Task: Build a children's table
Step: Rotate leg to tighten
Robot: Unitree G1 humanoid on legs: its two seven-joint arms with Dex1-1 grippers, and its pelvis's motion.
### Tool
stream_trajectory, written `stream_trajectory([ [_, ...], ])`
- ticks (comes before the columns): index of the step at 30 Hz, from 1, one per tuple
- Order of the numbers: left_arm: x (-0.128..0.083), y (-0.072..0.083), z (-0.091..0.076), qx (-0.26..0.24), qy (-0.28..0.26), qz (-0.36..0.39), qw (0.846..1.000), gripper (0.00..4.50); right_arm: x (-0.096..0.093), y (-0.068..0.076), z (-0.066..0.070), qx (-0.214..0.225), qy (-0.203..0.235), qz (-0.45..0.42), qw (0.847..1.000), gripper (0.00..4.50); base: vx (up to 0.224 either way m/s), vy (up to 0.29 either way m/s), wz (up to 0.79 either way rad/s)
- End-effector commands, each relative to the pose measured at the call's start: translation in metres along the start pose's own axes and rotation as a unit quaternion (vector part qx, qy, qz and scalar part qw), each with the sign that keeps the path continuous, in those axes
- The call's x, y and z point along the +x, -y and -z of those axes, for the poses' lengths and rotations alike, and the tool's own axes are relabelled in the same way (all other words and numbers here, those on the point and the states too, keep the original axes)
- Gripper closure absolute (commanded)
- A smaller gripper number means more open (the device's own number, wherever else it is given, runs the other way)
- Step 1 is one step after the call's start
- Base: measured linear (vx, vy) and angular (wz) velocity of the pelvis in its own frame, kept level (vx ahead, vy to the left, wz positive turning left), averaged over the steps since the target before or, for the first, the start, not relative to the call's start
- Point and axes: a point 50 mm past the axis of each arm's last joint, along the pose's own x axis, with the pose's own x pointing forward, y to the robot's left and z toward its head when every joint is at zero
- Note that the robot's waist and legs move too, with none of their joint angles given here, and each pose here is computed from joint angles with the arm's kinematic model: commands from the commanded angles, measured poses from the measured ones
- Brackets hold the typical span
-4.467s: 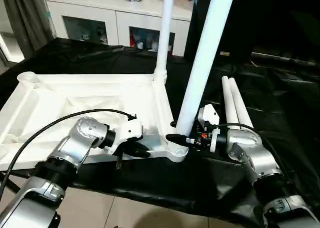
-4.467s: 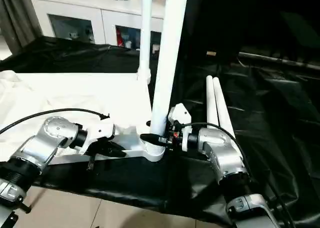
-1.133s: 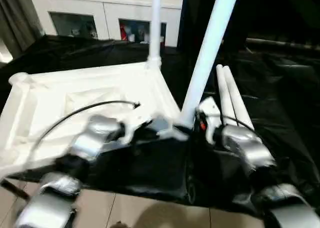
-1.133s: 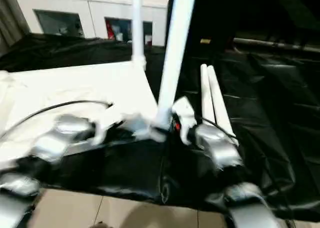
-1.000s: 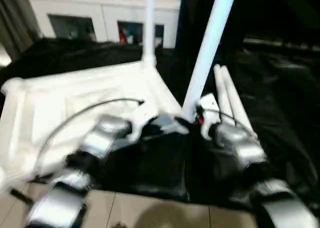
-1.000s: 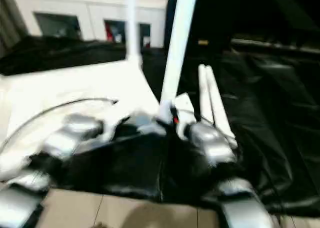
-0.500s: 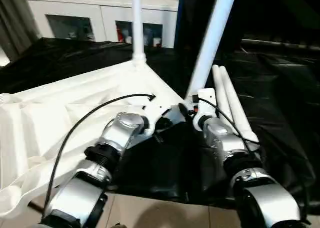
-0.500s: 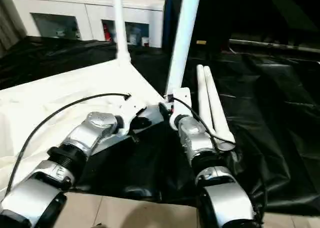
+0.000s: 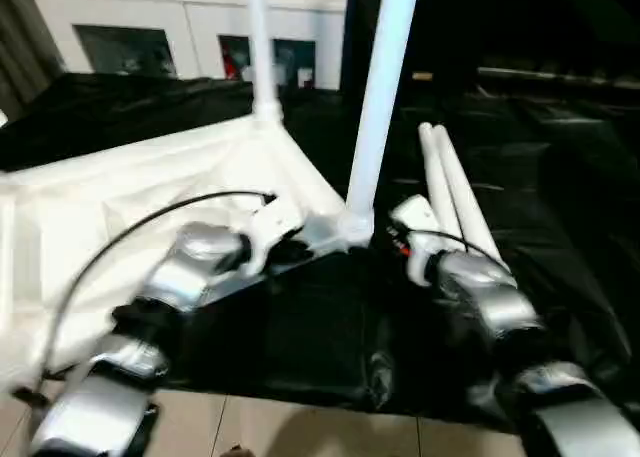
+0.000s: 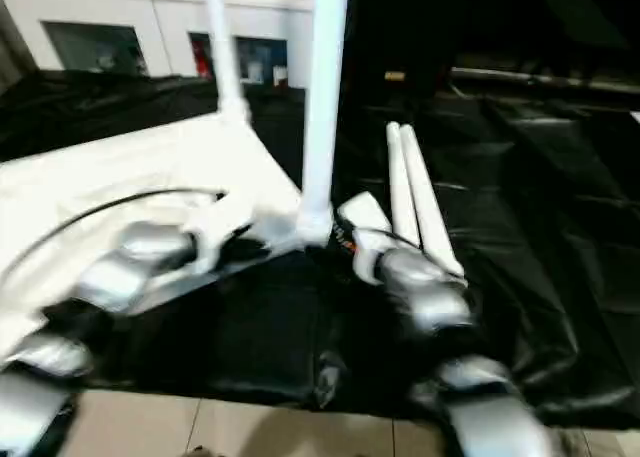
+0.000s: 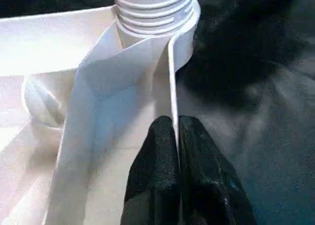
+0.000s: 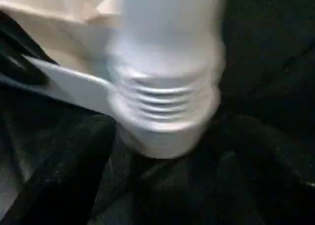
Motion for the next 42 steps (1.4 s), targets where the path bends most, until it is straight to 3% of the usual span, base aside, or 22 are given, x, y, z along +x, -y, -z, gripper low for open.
stream_trajectory([
  [1,0.004,0.012,-0.006,0.027,0.006,0.062,0.998,4.50,-0.001,-0.004,-0.010,-0.010,0.020,-0.033,0.999,0.46,0.000,0.000,0.00],
  [5,-0.006,0.022,-0.011,0.031,0.024,0.122,0.992,4.50,-0.011,-0.009,-0.020,-0.027,0.037,-0.089,0.995,0.46,0.000,0.000,0.00],
  [16,-0.007,0.023,-0.010,0.035,0.020,0.121,0.992,4.50,-0.010,-0.016,-0.019,-0.027,0.030,-0.115,0.993,0.46,0.000,0.000,0.00],
  [31,-0.009,0.023,-0.008,0.032,0.014,0.119,0.992,4.50,-0.013,-0.018,-0.014,-0.030,0.014,-0.130,0.991,1.67,0.000,0.000,0.00],
  [40,-0.006,0.019,-0.009,0.021,0.015,0.098,0.995,4.50,-0.010,-0.016,-0.009,-0.008,0.011,-0.108,0.994,1.76,0.000,0.000,0.00],
  [42,0.001,0.012,-0.008,-0.003,0.008,0.046,0.999,4.50,-0.004,-0.011,-0.001,0.016,-0.007,-0.044,0.999,1.76,0.000,0.000,0.00],
])
